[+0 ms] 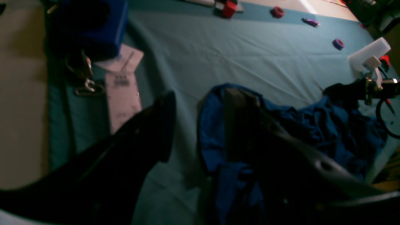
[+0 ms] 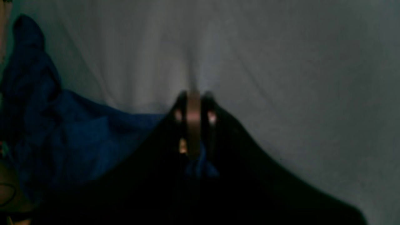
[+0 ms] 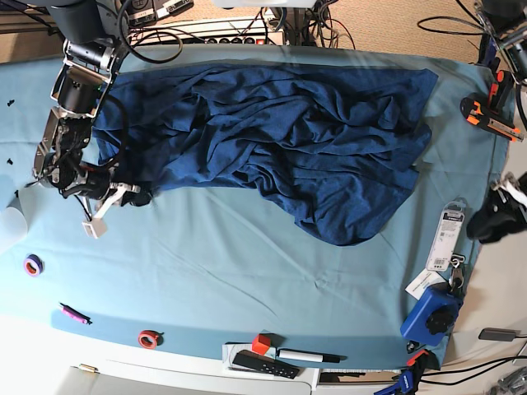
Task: Layout the t-shirt on the table in an organized manner, then fold the t-shirt properly
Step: 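Move the right gripper to the shirt's side edge and grasp it, then grasp the opposite shirt edge with the left gripper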
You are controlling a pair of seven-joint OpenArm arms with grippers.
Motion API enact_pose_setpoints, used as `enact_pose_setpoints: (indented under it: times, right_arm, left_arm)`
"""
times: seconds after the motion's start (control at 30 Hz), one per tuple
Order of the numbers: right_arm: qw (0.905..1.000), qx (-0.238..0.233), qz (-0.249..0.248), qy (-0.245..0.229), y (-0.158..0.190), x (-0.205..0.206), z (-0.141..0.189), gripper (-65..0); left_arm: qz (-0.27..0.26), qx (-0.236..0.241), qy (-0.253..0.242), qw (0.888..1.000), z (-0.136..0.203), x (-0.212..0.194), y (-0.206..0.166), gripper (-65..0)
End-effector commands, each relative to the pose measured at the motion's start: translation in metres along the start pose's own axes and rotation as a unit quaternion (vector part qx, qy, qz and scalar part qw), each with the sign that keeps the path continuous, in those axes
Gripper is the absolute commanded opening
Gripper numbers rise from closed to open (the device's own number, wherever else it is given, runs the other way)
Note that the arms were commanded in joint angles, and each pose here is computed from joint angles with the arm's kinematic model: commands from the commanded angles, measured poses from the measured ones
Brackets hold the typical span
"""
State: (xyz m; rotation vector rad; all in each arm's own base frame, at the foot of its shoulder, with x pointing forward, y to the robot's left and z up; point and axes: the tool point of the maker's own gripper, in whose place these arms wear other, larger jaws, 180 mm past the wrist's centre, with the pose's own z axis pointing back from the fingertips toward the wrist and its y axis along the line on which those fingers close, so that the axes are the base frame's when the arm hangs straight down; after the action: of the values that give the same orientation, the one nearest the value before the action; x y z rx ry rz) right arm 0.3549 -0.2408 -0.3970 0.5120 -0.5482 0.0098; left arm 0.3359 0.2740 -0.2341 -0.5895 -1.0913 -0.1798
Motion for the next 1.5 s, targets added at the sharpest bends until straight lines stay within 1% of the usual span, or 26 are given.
enact_pose_setpoints:
  times: [0.0,0.1,0.27,0.4,0.5,0.6,0.67,0.8,0.87,0.9,0.97,1.0,1.17,1.27,1.4,1.47]
  right_arm:
    - [0.9991,-0.025,0.005,0.034,-0.011,-0.009,0.005,-65.0]
    - [0.9992,-0.032,-0.003,0.025,-0.017,-0.007,0.009,-65.0]
    - [0.9962,-0.088,0.003,-0.002,-0.044,0.003,0.025,-65.0]
    - [0.9929,-0.118,0.007,-0.008,-0.059,0.008,0.036,-65.0]
    - [0.9892,-0.146,0.003,-0.015,-0.071,0.011,0.042,-65.0]
    - [0.983,-0.181,-0.002,-0.027,-0.083,0.015,0.047,-65.0]
    - [0.9807,-0.193,-0.005,-0.031,-0.087,0.016,0.049,-65.0]
    - [0.9811,-0.191,-0.006,-0.03,-0.086,0.016,0.048,-65.0]
    - [0.9816,-0.188,-0.007,-0.031,-0.085,0.016,0.047,-65.0]
    - [0.9817,-0.188,-0.008,-0.032,-0.085,0.016,0.047,-65.0]
    - [0.9817,-0.187,-0.008,-0.032,-0.085,0.016,0.047,-65.0]
    - [0.9817,-0.187,-0.008,-0.032,-0.085,0.016,0.047,-65.0]
    - [0.9818,-0.187,-0.008,-0.031,-0.085,0.016,0.047,-65.0]
    - [0.9819,-0.188,-0.009,-0.026,-0.085,0.014,0.047,-65.0]
    - [0.9819,-0.187,-0.009,-0.026,-0.085,0.014,0.047,-65.0]
    - [0.9819,-0.188,-0.009,-0.026,-0.085,0.014,0.047,-65.0]
  left_arm:
    - [-0.012,-0.004,-0.018,1.0,0.005,0.015,-0.002,-40.5]
    - [-0.004,-0.009,-0.005,1.0,0.002,0.003,-0.004,-40.5]
    - [0.013,-0.028,-0.002,1.0,-0.009,-0.009,-0.015,-40.5]
    - [0.025,-0.055,0.01,0.998,-0.026,-0.024,-0.031,-40.5]
    - [0.03,-0.078,0.026,0.996,-0.042,-0.038,-0.047,-40.5]
    - [0.027,-0.086,0.032,0.995,-0.059,-0.05,-0.058,-40.5]
    - [0.023,-0.091,0.035,0.995,-0.069,-0.055,-0.065,-40.5]
    - [-0.007,-0.088,0.034,0.995,-0.09,-0.055,-0.075,-40.0]
    - [-0.039,-0.082,0.032,0.995,-0.102,-0.051,-0.078,-35.7]
    - [-0.051,-0.07,0.036,0.996,-0.109,-0.05,-0.077,-33.4]
    - [-0.07,-0.037,0.054,0.995,-0.124,-0.051,-0.072,-30.3]
    - [-0.081,-0.025,0.064,0.994,-0.131,-0.051,-0.071,-30.2]
    - [-0.118,-0.007,0.113,0.987,-0.166,-0.052,-0.072,-30.3]
    - [-0.11,0.005,0.149,0.983,-0.184,-0.061,-0.055,-30.3]
    - [-0.067,0.008,0.187,0.98,-0.2,-0.077,-0.034,-30.3]
    - [-0.046,-0.002,0.199,0.979,-0.202,-0.086,-0.031,-30.5]
